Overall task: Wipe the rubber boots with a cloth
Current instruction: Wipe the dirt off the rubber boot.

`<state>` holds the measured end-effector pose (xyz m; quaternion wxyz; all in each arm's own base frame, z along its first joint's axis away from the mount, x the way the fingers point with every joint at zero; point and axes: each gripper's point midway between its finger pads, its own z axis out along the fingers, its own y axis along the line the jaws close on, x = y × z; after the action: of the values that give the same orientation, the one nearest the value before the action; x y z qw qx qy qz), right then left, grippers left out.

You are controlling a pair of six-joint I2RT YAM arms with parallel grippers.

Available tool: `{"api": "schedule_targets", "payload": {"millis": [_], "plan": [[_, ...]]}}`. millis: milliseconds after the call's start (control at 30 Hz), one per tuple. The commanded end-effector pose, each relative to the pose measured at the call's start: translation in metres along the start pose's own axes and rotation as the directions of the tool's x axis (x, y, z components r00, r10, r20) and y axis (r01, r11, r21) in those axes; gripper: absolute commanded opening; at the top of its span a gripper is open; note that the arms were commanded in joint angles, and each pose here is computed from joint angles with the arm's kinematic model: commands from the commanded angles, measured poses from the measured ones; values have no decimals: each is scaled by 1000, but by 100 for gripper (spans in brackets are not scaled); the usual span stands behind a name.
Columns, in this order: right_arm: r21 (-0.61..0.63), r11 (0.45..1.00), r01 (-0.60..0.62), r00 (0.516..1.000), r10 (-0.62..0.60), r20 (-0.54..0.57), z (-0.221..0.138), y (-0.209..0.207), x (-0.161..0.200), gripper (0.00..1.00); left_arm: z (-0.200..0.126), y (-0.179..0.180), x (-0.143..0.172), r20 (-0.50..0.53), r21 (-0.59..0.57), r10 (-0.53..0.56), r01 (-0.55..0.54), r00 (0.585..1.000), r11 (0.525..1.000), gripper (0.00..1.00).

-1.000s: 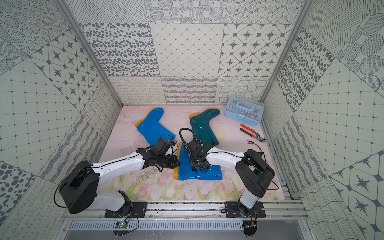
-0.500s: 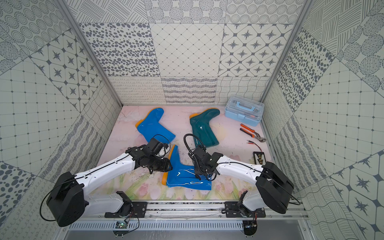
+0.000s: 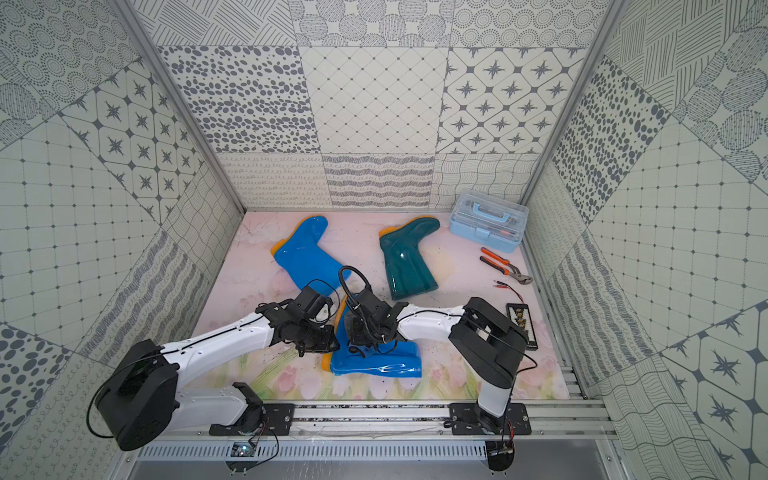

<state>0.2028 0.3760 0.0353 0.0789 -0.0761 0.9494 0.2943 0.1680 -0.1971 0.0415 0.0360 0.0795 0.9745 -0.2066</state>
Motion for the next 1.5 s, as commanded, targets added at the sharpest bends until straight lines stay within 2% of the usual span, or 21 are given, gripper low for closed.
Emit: {"api": "schedule_targets", "payload": {"millis": [0, 67, 133, 200, 300, 433, 500, 600, 700, 800, 933, 967, 1033, 1133, 1200, 1300, 1400, 1467], "plan": [[75, 997, -2, 981, 16, -194, 36, -15, 37, 0, 15, 3, 0, -8, -2, -52, 52, 999, 999, 0], [274, 958, 82, 971, -15, -238, 35, -47, 46, 0, 13, 5, -1, -6, -15, -56, 56, 998, 998, 0], [501, 850, 162, 958, -13, -287, 20, -94, 55, 0, 11, 7, 0, -7, -27, -61, 61, 998, 998, 0], [649, 730, 217, 951, -9, -308, 2, -136, 60, 0, 10, 10, 0, 5, -43, -76, 76, 997, 996, 0], [766, 601, 229, 949, 35, -312, -30, -185, 66, 0, 9, 13, 0, 25, -48, -94, 95, 995, 994, 0], [830, 530, 173, 958, 105, -266, -70, -228, 70, 0, 7, 14, 0, 46, -46, -108, 110, 993, 993, 0], [820, 556, 138, 964, 116, -241, -74, -231, 70, 0, 7, 15, -1, 48, -50, -114, 116, 992, 992, 0], [830, 540, 140, 968, 102, -229, -81, -225, 61, 0, 8, 14, -3, 60, -42, -133, 136, 989, 990, 0], [820, 562, 109, 980, 75, -182, -87, -210, 45, 0, 8, 13, -2, 72, -38, -153, 156, 986, 987, 0], [831, 550, 79, 992, 36, -118, -109, -201, 26, 0, 6, 15, -2, 84, -43, -159, 163, 984, 986, 0], [829, 555, 66, 993, 43, -108, -129, -206, 12, 0, 7, 11, -5, 94, -19, -155, 158, 983, 987, 0], [815, 575, 69, 995, 22, -100, -128, -200, 8, 0, 8, 10, -4, 94, -17, -155, 157, 983, 987, 0], [754, 655, 52, 998, -9, -62, -124, -176, -2, 0, 9, 11, -4, 95, -16, -156, 158, 983, 987, 0], [649, 759, 47, 996, -85, 26, -120, -122, -21, 0, 8, 8, -6, 101, -5, -161, 162, 982, 987, 0], [600, 798, 55, 990, -123, 73, -118, -91, -30, 0, 8, 7, -7, 107, 1, -168, 168, 980, 986, 0], [491, 871, 35, 984, -116, 135, -110, -55, -35, 0, 7, 6, -7, 112, 11, -181, 181, 977, 983, 0], [382, 924, -7, 978, -73, 196, -100, -35, -40, 0, 6, 5, -8, 126, 28, -201, 199, 971, 980, 0], [309, 951, -11, 980, -52, 193, -84, -26, -39, 0, 6, 5, -7, 131, 38, -216, 213, 967, 976, 0]]}}
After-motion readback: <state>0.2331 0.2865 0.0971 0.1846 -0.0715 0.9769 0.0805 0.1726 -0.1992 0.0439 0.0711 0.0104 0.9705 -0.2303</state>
